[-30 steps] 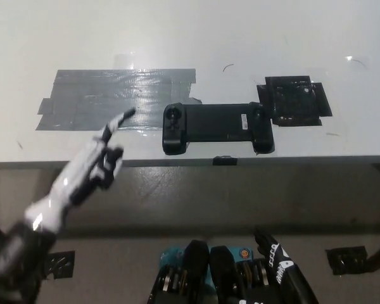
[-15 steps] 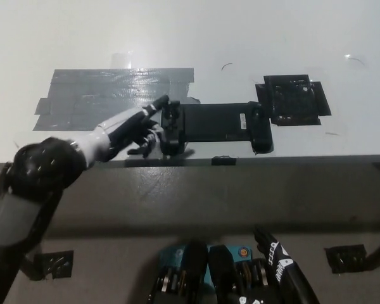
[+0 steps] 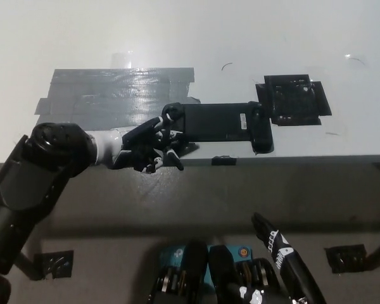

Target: A controller is being placed at the center of the desk near the left hand and the robot uses its left hand's index finger to press a button at the left area of the controller

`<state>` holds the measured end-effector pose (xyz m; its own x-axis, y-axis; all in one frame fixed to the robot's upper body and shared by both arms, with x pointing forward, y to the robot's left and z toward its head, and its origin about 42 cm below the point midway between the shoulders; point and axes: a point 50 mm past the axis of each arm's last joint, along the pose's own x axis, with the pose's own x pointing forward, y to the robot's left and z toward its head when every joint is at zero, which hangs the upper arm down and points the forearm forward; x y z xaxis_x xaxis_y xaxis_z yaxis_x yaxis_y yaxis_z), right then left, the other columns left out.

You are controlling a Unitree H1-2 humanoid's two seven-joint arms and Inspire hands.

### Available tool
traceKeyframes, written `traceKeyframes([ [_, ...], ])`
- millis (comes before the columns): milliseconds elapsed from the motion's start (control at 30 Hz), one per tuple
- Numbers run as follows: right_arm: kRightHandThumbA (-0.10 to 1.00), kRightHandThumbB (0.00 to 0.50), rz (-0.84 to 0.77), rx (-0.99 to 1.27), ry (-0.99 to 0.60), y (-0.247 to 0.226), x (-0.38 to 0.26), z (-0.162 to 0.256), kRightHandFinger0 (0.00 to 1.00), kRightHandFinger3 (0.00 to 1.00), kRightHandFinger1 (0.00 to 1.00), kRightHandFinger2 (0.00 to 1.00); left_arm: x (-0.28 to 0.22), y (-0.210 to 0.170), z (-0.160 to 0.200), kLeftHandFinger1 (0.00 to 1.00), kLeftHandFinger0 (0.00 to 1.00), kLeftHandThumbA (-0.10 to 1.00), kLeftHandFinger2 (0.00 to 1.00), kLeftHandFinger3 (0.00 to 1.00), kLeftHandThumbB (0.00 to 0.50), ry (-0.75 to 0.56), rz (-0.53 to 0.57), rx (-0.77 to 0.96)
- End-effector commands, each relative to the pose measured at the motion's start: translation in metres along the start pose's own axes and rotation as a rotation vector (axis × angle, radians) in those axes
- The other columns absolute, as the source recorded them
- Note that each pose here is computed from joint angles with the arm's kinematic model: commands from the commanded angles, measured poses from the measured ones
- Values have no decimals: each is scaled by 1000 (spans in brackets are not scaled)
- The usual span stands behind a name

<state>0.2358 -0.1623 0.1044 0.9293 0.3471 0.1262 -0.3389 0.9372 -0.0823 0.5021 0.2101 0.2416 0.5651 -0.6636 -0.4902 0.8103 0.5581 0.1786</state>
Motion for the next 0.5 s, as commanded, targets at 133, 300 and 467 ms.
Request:
traceKeyframes([
  [133,919,224,0,-6,-74,-1,7,13,1000,1000,1000,1000,-18,19,20,302,71,1000,638,1000,460,-36,8,-17],
  [300,913,223,2,-3,-75,-2,8,14,1000,1000,1000,1000,-22,26,23,134,0,1000,488,1000,482,-47,-4,-38],
  [467,907,217,1,-8,-77,-2,9,14,1000,1000,1000,1000,-34,33,25,152,13,1000,491,1000,491,-58,19,-29],
])
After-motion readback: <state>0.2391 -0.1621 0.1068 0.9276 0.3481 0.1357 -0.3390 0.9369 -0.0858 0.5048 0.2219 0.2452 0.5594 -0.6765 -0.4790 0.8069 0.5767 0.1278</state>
